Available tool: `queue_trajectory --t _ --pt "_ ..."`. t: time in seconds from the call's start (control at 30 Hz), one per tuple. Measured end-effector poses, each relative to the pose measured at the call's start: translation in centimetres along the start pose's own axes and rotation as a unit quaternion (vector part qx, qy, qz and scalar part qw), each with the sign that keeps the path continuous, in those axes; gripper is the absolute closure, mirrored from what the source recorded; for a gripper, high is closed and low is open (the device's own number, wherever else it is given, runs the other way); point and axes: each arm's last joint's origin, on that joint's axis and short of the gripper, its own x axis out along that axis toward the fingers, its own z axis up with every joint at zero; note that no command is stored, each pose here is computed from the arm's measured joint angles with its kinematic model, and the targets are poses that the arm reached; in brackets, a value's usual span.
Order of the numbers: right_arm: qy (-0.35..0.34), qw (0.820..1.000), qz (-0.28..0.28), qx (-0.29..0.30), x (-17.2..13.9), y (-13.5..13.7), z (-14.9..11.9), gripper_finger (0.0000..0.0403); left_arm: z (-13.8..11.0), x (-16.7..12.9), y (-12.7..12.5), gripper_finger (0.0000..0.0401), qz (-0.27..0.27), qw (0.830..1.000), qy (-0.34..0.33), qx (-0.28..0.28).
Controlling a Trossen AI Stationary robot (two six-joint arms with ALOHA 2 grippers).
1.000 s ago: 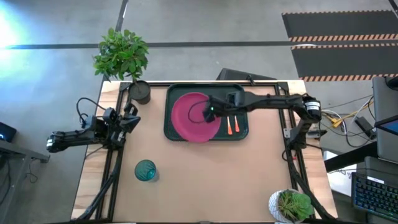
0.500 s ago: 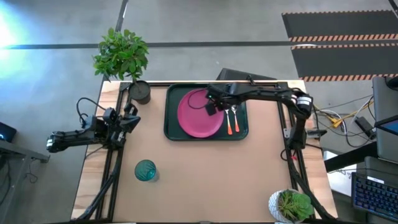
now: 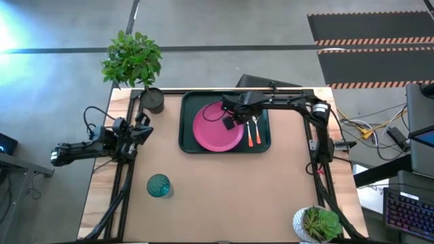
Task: Pick and place plate/cup/fork/spoon on tray
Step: Put the pink plate on the green tray to the left of the fork
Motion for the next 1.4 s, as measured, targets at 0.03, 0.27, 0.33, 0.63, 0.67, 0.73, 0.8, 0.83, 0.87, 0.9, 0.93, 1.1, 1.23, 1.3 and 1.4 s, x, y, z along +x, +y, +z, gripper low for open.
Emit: queue_trajectory --t 0.03,0.27,0.33,0.63,0.67,0.73,0.8,0.83,0.87,0.9,0.93,1.1,1.23,1.3,1.4 --pt "0.002 1.000 -0.001 0.000 0.1 0.0 0.0 0.0394 0.0 0.0 0.0 0.0401 0.000 1.000 0.000 0.000" --pt "0.020 1.000 -0.006 -0.003 1.4 0.0 0.0 0.0394 0.0 0.0 0.0 0.0401 0.000 1.000 0.000 0.000" --pt "0.022 1.000 -0.006 -0.005 1.5 0.0 0.0 0.0394 0.0 0.0 0.0 0.0401 0.000 1.000 0.000 0.000" --pt "0.018 1.000 -0.006 -0.008 1.7 -0.1 0.3 0.0394 0.0 0.0 0.0 0.0401 0.000 1.000 0.000 -0.001" --pt "0.017 1.000 -0.005 -0.007 1.7 -0.2 0.3 0.0394 0.0 0.0 0.0 0.0401 0.000 1.000 0.000 -0.001" --pt "0.016 1.000 -0.003 -0.006 1.7 -0.1 0.4 0.0393 0.0 0.0 0.0 0.0401 0.000 1.000 0.001 -0.001" --pt "0.016 1.000 -0.003 -0.007 1.7 -0.2 0.4 0.0387 0.0 0.0 0.0 0.0401 0.000 1.000 0.001 -0.001" --pt "0.015 1.000 -0.004 -0.007 1.8 -0.1 0.3 0.0382 0.0 0.0 0.0 0.0401 0.000 1.000 0.001 -0.001" --pt "0.016 1.000 -0.005 -0.007 1.8 -0.2 0.3 0.0376 0.0 0.0 0.0 0.0401 0.000 1.000 0.001 -0.001" --pt "0.016 1.000 -0.006 -0.007 1.8 -0.2 0.3 0.0370 0.0 0.0 0.0 0.0401 0.000 1.000 0.001 -0.001" --pt "0.016 1.000 -0.008 -0.008 1.9 -0.2 0.3 0.0363 0.0 0.0 0.0 0.0401 0.000 1.000 0.001 -0.001" --pt "0.017 1.000 -0.014 -0.010 1.9 -0.2 0.2 0.0327 0.0 0.0 0.0 0.0401 0.000 1.000 0.001 -0.001" --pt "0.006 1.000 -0.021 -0.010 1.9 -0.2 0.3 0.0305 0.0 0.0 0.0 0.0401 0.000 1.000 0.000 -0.001" --pt "0.005 1.000 -0.020 -0.010 1.9 -0.2 0.3 0.0297 0.0 0.0 0.0 0.0401 0.000 1.000 0.000 0.000" --pt "0.003 1.000 -0.019 -0.008 1.9 -0.2 0.4 0.0288 0.0 0.0 0.0 0.0401 0.000 1.000 0.000 0.000"
